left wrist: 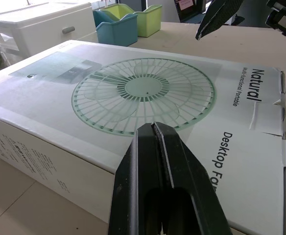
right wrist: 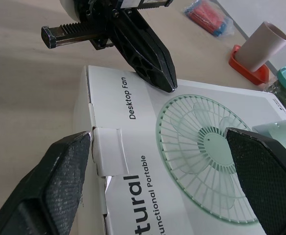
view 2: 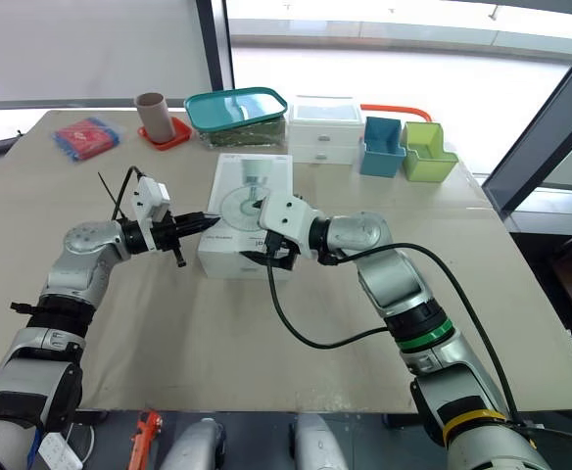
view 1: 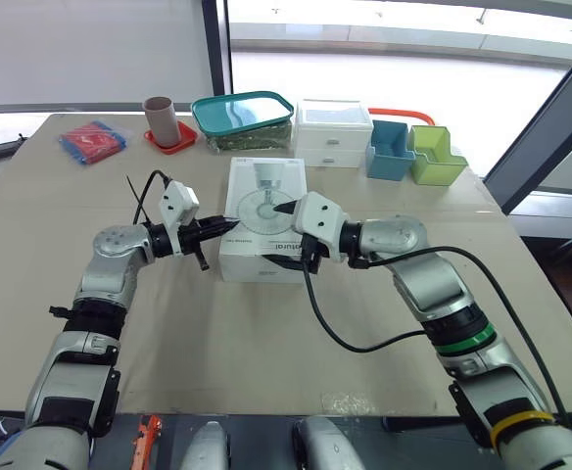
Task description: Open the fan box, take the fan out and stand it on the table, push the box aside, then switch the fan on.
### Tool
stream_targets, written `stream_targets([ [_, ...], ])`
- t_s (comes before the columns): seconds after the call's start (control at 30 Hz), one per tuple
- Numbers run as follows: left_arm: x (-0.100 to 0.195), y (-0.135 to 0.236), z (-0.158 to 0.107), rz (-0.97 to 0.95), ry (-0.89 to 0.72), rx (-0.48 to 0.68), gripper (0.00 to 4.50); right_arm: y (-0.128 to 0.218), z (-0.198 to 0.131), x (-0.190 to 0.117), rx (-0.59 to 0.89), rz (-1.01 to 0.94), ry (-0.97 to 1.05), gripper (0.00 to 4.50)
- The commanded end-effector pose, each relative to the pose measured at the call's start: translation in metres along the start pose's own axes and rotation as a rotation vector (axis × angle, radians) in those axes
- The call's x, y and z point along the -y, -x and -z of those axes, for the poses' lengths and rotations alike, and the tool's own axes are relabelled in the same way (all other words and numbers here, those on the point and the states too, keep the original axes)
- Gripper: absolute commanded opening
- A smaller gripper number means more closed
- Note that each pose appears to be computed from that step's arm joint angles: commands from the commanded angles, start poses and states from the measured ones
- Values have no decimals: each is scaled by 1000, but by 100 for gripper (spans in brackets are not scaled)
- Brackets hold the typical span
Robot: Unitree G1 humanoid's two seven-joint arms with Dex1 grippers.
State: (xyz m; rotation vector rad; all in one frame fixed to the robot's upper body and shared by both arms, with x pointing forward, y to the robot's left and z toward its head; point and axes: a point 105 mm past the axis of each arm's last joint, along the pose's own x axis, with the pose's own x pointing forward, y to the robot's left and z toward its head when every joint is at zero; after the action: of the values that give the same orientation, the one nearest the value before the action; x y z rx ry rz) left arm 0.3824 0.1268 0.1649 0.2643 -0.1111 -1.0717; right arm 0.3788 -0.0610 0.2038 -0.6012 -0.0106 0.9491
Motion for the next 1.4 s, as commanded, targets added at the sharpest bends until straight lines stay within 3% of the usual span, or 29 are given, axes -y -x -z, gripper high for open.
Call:
stream_targets([
  [0.03, 9, -2, 14, 34, 9, -51, 5, 4, -16, 13, 58, 41, -52, 450],
  [0.5, 9, -1, 13, 36, 8, -54, 5, 27, -12, 9, 100, -7, -129, 450],
  [0.63, 10, 0, 13, 40, 8, -55, 5, 49, -15, -23, 169, -176, -138, 450],
  [0.83, 12, 0, 16, 44, 12, -59, 5, 62, 0, -47, 123, -270, -157, 450],
  [1.4, 15, -1, 17, 42, 20, -58, 5, 47, 34, -50, 6, -239, -153, 450],
])
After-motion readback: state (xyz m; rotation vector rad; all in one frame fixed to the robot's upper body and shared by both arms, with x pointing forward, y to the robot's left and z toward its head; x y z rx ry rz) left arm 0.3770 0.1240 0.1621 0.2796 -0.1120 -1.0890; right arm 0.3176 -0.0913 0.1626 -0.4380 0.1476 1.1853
